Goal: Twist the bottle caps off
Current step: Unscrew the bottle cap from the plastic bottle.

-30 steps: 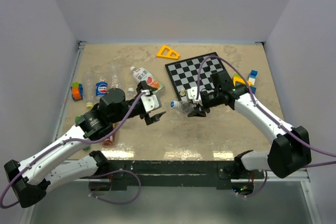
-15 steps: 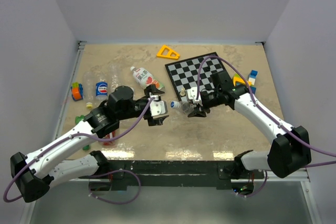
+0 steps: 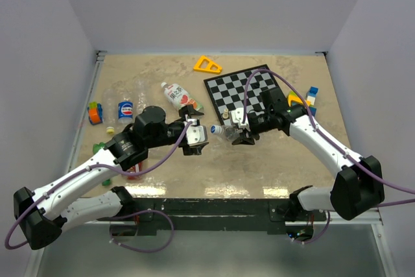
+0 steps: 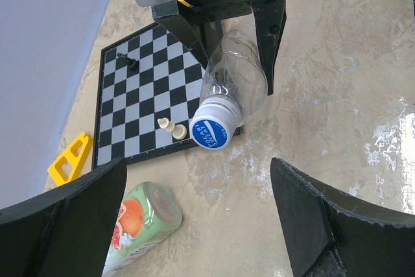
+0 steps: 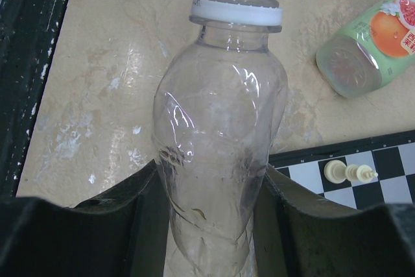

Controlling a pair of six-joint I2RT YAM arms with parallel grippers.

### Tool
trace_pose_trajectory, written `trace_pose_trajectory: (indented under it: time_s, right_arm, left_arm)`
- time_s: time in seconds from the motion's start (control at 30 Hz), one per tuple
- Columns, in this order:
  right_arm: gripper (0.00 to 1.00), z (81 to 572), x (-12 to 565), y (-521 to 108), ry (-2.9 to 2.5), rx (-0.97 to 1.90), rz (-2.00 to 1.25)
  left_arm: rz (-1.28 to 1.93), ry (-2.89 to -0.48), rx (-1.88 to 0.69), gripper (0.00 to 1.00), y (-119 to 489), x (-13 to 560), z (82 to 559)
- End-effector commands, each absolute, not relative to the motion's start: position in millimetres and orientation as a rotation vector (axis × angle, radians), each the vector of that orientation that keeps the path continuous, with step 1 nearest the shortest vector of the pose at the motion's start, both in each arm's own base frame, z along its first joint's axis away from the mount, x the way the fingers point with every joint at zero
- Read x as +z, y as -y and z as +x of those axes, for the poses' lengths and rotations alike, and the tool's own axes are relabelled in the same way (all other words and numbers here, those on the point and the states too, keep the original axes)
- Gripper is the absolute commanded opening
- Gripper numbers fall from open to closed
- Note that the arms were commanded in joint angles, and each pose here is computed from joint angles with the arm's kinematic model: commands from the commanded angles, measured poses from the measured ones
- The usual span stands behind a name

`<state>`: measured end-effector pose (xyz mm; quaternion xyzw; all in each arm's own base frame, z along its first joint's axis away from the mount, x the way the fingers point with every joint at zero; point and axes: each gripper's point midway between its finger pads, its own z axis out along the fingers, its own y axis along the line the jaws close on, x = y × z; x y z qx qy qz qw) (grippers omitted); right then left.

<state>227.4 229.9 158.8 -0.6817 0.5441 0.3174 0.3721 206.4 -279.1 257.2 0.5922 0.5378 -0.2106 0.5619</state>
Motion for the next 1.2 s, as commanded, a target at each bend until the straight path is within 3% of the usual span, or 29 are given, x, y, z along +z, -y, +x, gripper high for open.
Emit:
trace_pose_trajectory:
  time_s: [0.0,0.83,1.17]
  right_arm:
    - [0.00,229,169,-234,-1.350,0.821,-1.745]
    - [0.00,229,168,-234,-1.352,0.823,-1.747]
    - [0.00,228,169,-234,-1.346,0.823,-1.748]
  left_arm:
    - [1.371,-1.187,-0.469,0.96,282,279,211]
    - [1.396,-1.155,-0.487,0.96,291,284,213]
    - [1.425,-1.137,-0.538,0.91,310,285,219]
